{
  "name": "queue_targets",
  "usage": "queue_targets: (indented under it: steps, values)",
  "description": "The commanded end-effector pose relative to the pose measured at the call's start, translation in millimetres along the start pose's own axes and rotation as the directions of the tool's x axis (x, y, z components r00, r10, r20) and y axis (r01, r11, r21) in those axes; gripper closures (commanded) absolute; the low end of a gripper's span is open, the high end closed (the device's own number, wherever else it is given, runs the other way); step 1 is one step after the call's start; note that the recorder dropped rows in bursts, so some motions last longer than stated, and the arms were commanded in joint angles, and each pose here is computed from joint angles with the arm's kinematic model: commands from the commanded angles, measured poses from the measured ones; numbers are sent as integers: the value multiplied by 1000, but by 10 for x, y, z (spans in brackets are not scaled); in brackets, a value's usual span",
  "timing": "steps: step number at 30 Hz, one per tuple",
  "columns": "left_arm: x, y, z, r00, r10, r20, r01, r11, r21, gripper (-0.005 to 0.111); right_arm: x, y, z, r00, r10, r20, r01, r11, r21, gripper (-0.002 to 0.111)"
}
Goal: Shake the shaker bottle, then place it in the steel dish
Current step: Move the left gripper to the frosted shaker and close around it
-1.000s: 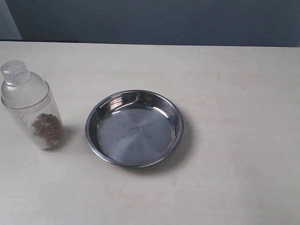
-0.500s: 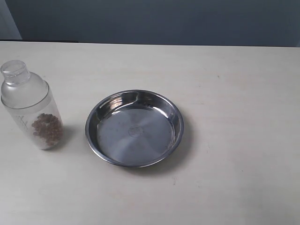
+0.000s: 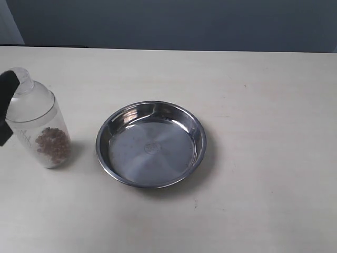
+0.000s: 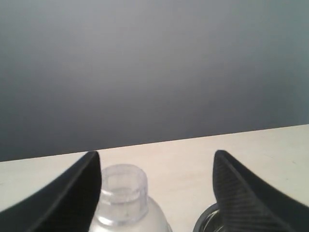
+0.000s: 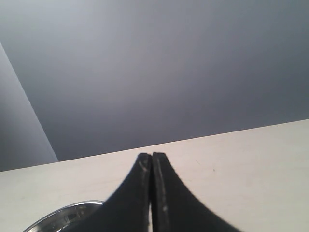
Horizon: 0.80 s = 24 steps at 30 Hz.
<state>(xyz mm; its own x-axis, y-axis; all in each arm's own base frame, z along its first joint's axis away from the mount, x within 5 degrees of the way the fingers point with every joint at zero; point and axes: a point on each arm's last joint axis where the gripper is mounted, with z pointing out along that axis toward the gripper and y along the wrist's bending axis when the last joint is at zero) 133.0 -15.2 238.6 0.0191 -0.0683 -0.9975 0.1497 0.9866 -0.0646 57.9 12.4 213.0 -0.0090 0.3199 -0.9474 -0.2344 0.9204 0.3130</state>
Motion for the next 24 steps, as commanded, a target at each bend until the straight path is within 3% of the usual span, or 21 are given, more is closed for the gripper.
queue_targets:
  steps: [1, 4, 7, 11, 16, 24]
  values:
    - [214, 8, -155, 997, 41, 72, -41, 999, -9, 44, 2, -2, -3, 1000, -5, 3, 5, 1000, 1, 109]
    - [276, 29, -153, 999, 53, 3, -52, 998, -30, 37, 2, -2, -3, 1000, -5, 3, 5, 1000, 1, 109]
    - [267, 25, -151, 997, 82, 13, -82, 996, -25, 24, -1, -6, -3, 1000, -5, 6, 5, 1000, 5, 109]
    - [278, 53, -139, 1000, 9, 8, -8, 999, -53, 1, 2, -3, -3, 1000, -5, 4, 5, 1000, 2, 109]
    - [257, 67, -96, 995, -80, 57, 83, 995, -57, 1, 2, -3, -3, 1000, -5, 4, 5, 1000, 2, 109]
    - [79, 78, 316, 999, 32, 28, -31, 999, -39, 1, 2, -3, -3, 1000, -5, 4, 5, 1000, 2, 109]
